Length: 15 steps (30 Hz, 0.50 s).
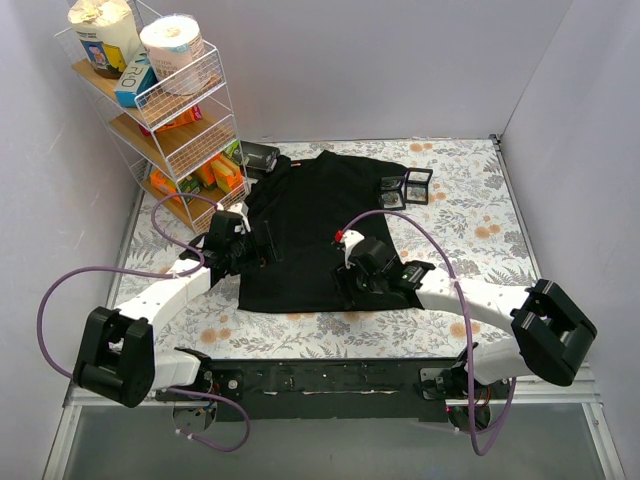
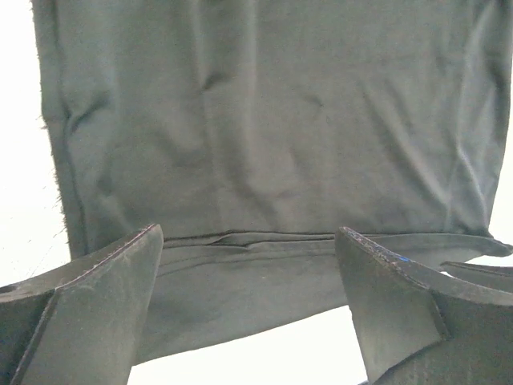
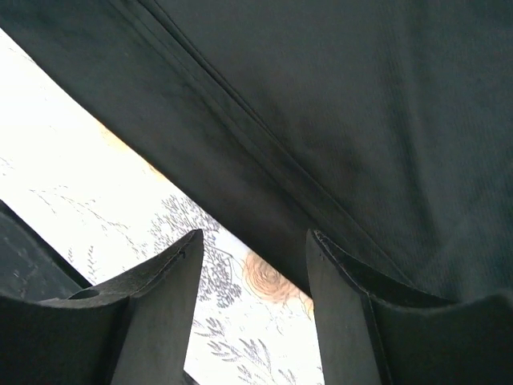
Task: Pin the brooch onto the clothing
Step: Flatten out the clothes at the center of the board.
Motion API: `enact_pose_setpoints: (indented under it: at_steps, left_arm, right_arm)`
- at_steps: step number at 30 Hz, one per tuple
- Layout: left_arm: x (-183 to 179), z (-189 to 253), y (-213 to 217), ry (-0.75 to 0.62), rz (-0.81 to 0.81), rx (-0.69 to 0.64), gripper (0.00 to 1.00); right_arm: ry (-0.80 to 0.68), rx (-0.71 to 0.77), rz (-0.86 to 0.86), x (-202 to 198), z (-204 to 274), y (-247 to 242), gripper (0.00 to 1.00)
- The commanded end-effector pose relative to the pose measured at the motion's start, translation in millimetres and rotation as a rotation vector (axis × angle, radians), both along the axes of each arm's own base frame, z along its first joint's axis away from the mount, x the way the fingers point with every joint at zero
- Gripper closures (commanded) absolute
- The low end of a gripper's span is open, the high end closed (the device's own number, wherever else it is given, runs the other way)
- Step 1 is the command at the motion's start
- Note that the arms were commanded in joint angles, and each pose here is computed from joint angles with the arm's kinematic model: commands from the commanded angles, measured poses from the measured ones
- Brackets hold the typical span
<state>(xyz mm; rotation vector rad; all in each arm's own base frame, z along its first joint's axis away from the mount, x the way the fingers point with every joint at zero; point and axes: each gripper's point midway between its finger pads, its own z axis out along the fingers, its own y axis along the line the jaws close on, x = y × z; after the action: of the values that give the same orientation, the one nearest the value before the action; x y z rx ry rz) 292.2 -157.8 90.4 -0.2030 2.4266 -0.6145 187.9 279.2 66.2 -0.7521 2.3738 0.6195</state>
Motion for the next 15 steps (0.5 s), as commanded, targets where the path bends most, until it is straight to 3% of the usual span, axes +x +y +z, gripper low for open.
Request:
enact_pose_setpoints:
  at_steps: [1,15]
  left_arm:
    - [-13,-14,28,0.029,0.112,0.089,0.12]
    - [-36,-35,48,0.085,0.193,0.140,0.34]
  right_arm:
    - [-0.081,0.118,0.042,19,40,34,0.38]
    - [-0.116,0.114,0.029,19,45,19,0.37]
